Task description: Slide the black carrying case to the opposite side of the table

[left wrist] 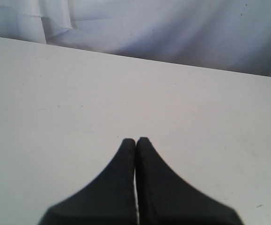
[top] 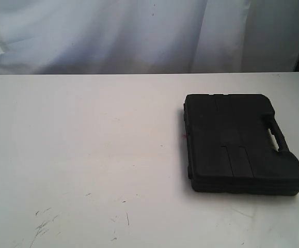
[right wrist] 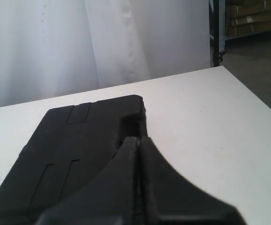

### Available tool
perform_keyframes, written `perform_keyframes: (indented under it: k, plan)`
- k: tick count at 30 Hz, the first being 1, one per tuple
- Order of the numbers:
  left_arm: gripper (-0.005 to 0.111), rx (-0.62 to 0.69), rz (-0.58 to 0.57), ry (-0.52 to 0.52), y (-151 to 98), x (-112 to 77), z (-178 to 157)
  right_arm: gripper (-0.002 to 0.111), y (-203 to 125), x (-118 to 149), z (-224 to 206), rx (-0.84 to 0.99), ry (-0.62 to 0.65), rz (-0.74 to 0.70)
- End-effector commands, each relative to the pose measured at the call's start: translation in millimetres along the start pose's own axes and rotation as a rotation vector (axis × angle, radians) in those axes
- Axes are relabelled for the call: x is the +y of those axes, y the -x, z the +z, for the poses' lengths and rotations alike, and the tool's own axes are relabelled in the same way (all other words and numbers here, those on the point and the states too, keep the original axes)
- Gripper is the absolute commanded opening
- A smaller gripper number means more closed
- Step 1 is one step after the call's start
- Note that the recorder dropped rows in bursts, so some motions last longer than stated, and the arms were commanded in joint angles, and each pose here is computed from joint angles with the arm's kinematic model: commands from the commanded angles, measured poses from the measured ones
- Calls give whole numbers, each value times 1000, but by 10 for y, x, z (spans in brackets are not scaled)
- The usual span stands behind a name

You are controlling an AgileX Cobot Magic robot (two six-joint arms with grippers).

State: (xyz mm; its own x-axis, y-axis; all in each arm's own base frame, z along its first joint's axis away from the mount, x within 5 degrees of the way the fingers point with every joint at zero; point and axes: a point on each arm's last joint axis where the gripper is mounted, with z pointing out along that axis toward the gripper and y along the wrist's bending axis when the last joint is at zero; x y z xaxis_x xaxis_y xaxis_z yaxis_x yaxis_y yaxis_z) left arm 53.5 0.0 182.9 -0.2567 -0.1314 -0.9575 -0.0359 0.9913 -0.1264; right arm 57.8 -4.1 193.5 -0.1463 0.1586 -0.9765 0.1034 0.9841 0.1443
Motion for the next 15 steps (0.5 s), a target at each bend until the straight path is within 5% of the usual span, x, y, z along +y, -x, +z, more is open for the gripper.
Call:
perform_keyframes:
  k: [1, 15]
  plan:
    - [0, -1, 1, -5, -11, -1, 2, 0, -26, -6, -1, 7, -4, -23]
    - [0, -1, 1, -5, -11, -1, 2, 0, -108, -17, -5, 98, -13, -76]
